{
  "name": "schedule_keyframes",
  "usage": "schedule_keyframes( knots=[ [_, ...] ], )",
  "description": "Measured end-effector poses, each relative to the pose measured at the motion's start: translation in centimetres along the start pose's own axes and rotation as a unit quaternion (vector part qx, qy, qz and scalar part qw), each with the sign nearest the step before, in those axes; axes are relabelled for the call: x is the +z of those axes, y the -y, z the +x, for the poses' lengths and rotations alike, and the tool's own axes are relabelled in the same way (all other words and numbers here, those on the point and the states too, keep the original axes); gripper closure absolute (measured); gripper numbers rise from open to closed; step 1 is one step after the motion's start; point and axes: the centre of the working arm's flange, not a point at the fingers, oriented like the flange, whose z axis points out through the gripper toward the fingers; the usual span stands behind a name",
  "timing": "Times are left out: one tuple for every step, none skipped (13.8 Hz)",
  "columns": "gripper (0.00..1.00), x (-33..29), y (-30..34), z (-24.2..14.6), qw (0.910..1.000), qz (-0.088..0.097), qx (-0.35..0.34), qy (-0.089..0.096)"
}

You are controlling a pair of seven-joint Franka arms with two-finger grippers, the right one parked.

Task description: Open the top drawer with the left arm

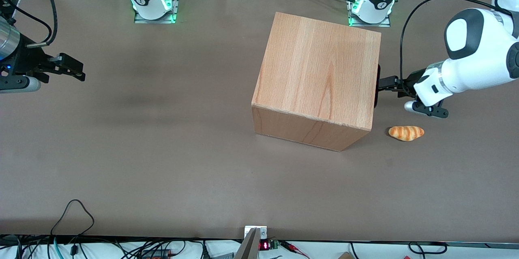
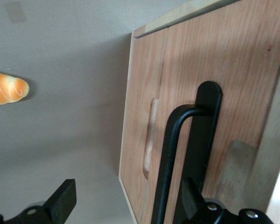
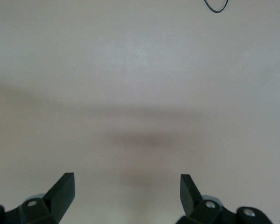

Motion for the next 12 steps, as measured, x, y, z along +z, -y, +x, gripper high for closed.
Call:
schedule_keyframes(
  knots=[
    [0.00, 0.2, -0.1, 0.0, 1.0000, 0.000, 0.001, 0.000],
    [0.00, 0.4, -0.1, 0.1, 1.0000, 0.001, 0.001, -0.002],
    [0.00, 0.4, 0.0, 0.2, 1.0000, 0.001, 0.000, -0.004],
    [0.00, 0.6, 0.1, 0.2, 1.0000, 0.002, 0.000, -0.005],
    [0.00, 0.7, 0.1, 0.3, 1.0000, 0.002, -0.001, -0.005],
    [0.00, 0.9, 0.2, 0.3, 1.0000, 0.002, -0.001, -0.005],
    [0.00, 1.0, 0.2, 0.3, 1.0000, 0.002, -0.002, -0.004],
    [0.00, 1.1, 0.3, 0.4, 1.0000, 0.002, -0.002, -0.003],
    [0.00, 1.2, 0.3, 0.4, 1.0000, 0.002, -0.002, -0.002],
    [0.00, 1.4, 0.4, 0.4, 1.0000, 0.002, -0.003, -0.002],
    [0.00, 1.5, 0.4, 0.5, 1.0000, 0.002, -0.003, -0.001],
    [0.00, 1.7, 0.5, 0.6, 1.0000, 0.002, -0.003, -0.002]
  ],
)
